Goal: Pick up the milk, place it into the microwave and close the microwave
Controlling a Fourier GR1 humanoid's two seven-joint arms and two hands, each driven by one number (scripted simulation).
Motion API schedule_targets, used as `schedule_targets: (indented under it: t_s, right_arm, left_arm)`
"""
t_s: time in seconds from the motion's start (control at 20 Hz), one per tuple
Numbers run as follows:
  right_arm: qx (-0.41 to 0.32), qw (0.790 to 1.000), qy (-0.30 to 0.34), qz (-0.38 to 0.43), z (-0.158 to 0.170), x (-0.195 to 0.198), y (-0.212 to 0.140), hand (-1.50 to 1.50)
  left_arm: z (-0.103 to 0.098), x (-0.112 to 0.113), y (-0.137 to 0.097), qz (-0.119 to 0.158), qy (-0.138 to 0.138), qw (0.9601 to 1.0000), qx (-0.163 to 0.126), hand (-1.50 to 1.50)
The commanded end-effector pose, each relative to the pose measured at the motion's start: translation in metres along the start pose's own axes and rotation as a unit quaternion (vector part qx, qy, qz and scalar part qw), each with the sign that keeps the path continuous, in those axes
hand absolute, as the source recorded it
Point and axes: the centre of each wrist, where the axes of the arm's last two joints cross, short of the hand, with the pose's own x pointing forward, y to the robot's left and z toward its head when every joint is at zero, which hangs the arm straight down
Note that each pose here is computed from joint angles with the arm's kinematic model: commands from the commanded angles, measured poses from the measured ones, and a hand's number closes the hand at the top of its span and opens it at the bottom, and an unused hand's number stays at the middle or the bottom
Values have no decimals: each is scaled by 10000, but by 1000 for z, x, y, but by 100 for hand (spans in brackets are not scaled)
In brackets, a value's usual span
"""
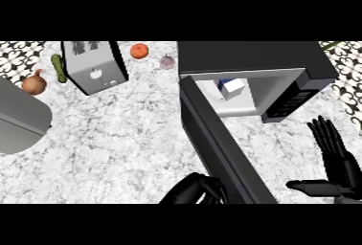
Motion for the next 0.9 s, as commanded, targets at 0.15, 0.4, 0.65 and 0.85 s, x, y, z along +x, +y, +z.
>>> schedule_targets:
  t_s: [0.15,0.4,0.65,0.85]
  right_arm:
    - [22,9994,-260,-233,11,43,-6,-150]
    - [476,9963,-426,-567,4,63,-16,-150]
    - [696,9939,-576,-624,-7,89,-23,-150]
    - [1150,9879,-669,-803,-18,96,-25,-150]
  left_arm:
    - [-13,-13,-38,-363,57,9993,28,150]
    - [-38,6,-18,-198,92,9974,686,150]
    - [-46,19,-19,-43,-238,9926,1188,150]
    - [-55,26,-12,-76,-501,9868,1535,150]
